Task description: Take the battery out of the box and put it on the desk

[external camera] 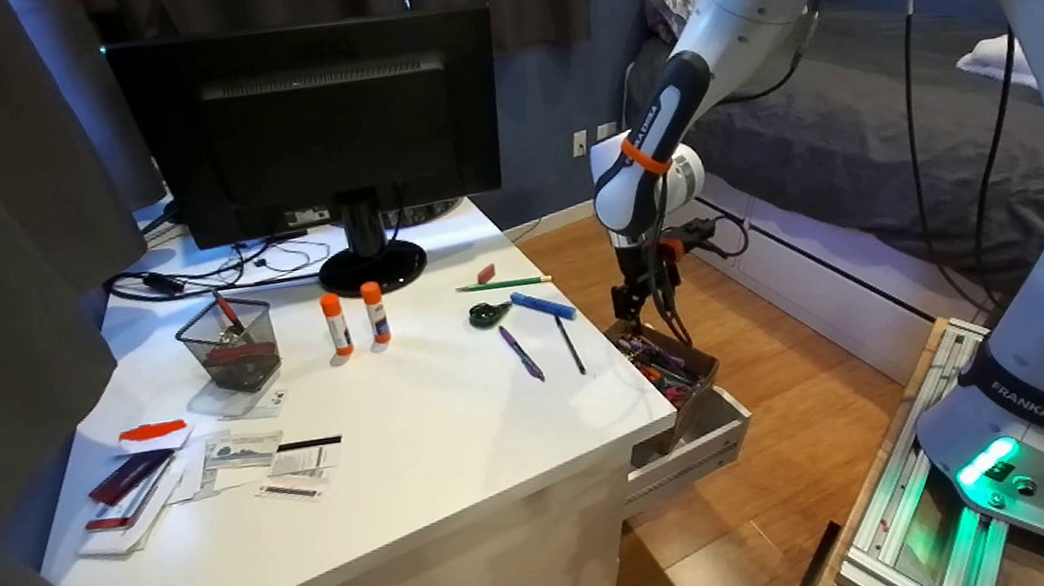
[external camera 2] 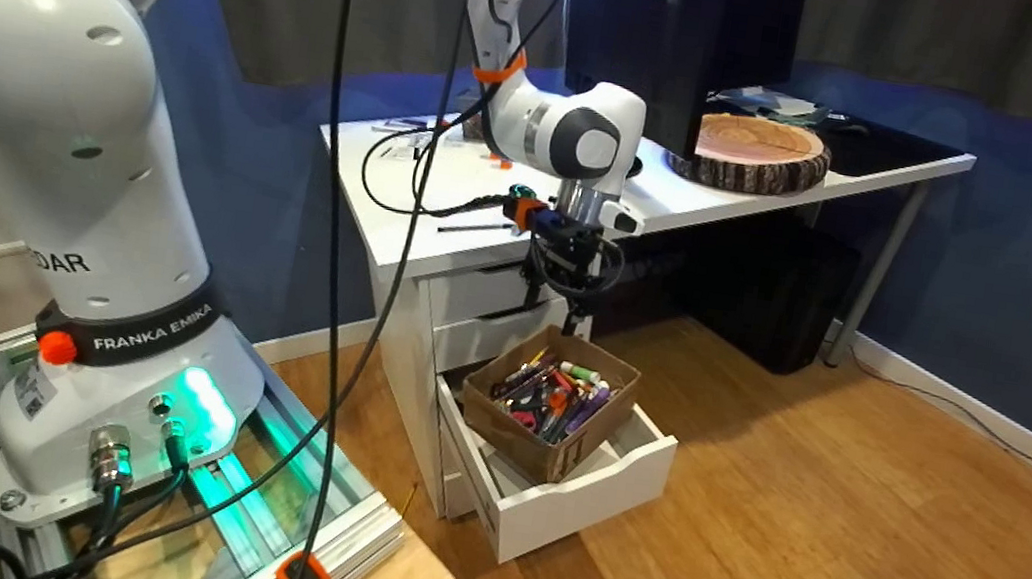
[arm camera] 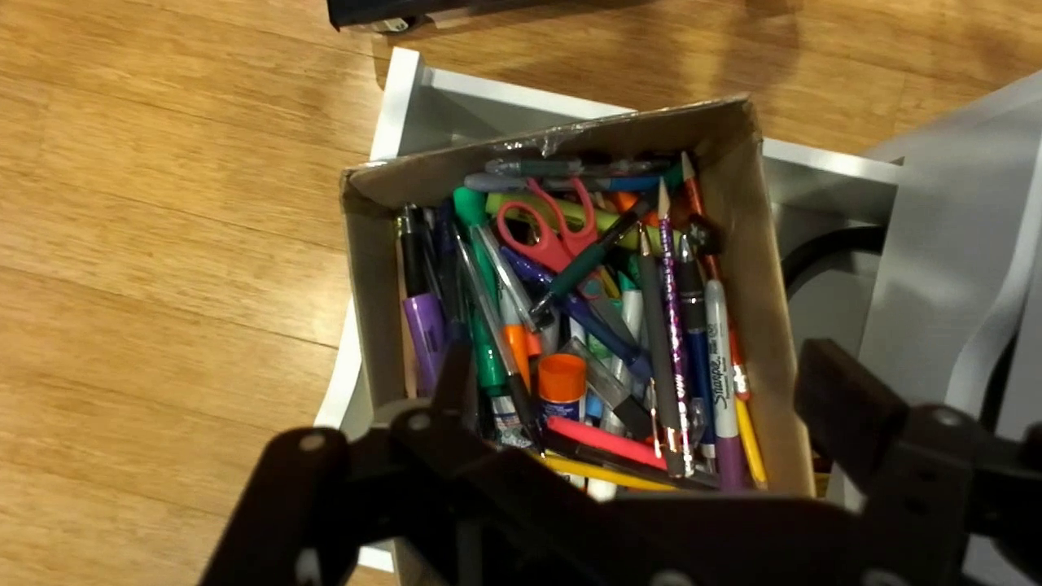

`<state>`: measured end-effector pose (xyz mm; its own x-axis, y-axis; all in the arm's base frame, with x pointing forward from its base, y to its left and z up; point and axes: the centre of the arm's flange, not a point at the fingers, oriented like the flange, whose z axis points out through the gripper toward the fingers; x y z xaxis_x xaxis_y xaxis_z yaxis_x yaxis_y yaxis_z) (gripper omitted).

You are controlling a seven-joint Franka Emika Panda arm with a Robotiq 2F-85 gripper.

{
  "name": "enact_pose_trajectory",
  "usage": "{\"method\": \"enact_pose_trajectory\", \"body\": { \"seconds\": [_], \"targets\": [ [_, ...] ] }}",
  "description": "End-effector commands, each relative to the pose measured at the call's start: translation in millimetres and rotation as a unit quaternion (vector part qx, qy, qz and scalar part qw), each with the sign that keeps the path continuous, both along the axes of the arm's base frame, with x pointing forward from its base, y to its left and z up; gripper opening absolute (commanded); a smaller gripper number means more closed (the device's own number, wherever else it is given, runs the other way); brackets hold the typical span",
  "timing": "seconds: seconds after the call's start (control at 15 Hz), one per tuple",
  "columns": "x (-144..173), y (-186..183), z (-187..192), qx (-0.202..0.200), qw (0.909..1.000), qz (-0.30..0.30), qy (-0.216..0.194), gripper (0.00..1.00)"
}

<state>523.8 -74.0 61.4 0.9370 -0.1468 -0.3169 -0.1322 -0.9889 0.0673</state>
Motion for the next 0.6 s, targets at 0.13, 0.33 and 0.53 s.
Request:
{"method": "enact_pose_trajectory", "body": {
  "seconds": [0.13, 0.33, 0.53],
  "targets": [
    [6.5, 7.8, -39.1, 0.035, 0.9992, 0.006, -0.022, 0.93],
    [16.3, 17.9, -47.6, 0.037, 0.9987, 0.003, -0.035, 0.78],
    [29.1, 26.4, -56.7, 0.043, 0.9982, 0.001, -0.041, 0.54]
  ]
}}
